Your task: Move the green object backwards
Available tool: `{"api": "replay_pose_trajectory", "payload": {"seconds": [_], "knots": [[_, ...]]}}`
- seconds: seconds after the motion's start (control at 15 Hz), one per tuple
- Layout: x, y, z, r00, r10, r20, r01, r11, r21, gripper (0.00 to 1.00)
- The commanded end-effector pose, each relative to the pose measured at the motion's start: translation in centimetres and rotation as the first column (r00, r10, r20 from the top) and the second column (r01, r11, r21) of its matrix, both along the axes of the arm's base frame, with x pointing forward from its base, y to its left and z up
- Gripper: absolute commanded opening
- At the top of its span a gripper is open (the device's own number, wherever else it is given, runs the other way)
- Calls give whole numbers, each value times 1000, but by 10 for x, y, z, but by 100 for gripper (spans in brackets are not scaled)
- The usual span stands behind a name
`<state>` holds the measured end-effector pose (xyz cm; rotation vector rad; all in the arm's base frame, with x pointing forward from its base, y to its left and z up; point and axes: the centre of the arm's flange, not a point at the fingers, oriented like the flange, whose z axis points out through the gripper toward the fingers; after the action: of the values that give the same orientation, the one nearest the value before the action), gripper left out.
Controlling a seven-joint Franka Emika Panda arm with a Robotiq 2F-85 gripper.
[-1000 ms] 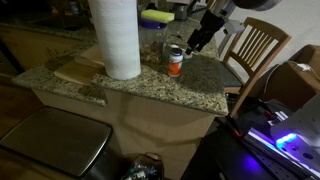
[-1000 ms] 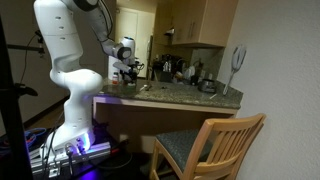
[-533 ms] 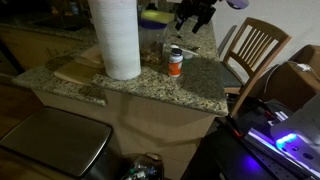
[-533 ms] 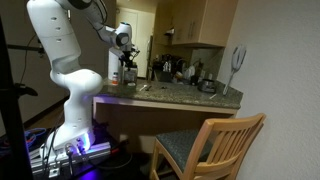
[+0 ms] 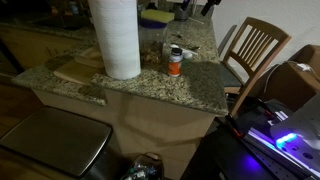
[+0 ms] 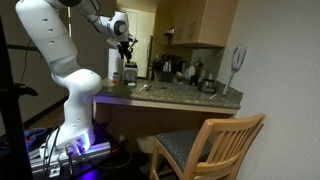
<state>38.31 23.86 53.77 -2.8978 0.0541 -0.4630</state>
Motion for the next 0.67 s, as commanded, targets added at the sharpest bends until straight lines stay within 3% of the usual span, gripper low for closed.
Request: {"api": "replay_pose_trajectory", "payload": {"seconds": [0.0,0.4,0.47,0.6], "knots": [[30,3,-48,999,-4,-44,4,1000,-14,100],[68,-9,-124,988,-62,-145,52,996,-77,100],[53,-9,-106,990,-43,-132,36,998,-52,100],[60,-12,-124,986,-51,-158,41,997,-68,100]]}}
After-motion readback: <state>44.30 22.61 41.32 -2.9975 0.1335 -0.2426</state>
